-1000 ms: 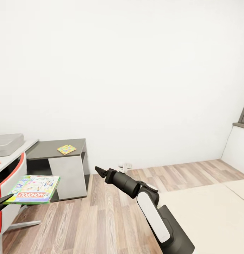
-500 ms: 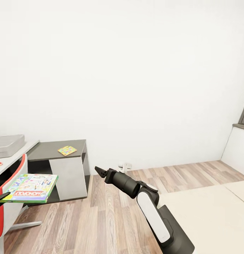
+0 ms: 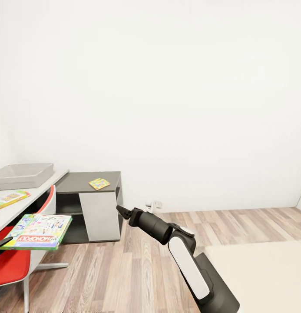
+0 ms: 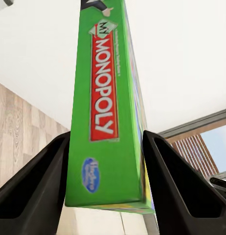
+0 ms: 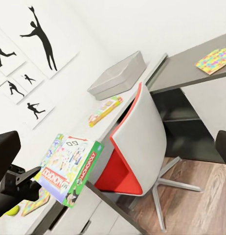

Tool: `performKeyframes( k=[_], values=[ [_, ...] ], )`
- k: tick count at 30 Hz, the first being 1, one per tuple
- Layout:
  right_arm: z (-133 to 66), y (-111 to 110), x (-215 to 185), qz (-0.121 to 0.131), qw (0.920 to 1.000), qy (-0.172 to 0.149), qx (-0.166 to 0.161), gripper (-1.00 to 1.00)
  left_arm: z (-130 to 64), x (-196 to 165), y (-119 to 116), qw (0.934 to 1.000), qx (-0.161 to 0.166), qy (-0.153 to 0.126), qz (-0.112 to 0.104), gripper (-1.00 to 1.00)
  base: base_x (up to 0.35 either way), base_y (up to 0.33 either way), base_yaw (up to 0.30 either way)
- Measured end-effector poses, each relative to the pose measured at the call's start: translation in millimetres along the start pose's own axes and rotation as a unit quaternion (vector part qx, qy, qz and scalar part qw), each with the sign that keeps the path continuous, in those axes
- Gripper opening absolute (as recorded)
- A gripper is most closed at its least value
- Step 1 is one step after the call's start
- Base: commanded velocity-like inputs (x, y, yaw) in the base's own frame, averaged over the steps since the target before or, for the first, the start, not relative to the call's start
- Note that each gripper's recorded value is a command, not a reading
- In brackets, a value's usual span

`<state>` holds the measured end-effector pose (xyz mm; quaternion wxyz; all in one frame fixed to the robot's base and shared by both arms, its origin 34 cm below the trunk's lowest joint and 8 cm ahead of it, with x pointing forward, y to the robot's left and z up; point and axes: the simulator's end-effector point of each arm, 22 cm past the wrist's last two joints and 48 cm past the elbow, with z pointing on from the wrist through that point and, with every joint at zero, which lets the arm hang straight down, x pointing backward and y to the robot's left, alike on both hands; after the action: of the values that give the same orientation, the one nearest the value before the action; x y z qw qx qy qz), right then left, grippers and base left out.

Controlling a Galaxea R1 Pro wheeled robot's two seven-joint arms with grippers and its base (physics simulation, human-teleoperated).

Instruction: Put all the toys in the child's room - the three board games (two on the bed and one on the table), the two jigsaw puzzles on the table, and the tennis ball on the table - inside the toy box on the table in the child's room.

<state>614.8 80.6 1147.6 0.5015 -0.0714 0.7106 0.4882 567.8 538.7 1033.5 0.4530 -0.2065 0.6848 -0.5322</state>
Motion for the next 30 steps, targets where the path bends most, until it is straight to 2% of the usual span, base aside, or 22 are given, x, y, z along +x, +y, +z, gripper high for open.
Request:
performKeyframes(
  k=[17, 30],
  values=[
    [-3.2, 12.4, -14.6, 0.000, 1.0000, -0.003, 0.003, 1.00, -3.6, -4.2, -17.2, 1.0000, -0.002, 0.002, -0.001, -1.00, 0.000, 0.000, 0.279],
    [-5.8, 25.0, -26.2, -0.003, 0.9999, -0.014, -0.001, 1.00, -7.1, -8.6, -30.5, 1.0000, 0.000, 0.000, 0.000, -1.00, 0.000, 0.000, 0.036]
  ],
)
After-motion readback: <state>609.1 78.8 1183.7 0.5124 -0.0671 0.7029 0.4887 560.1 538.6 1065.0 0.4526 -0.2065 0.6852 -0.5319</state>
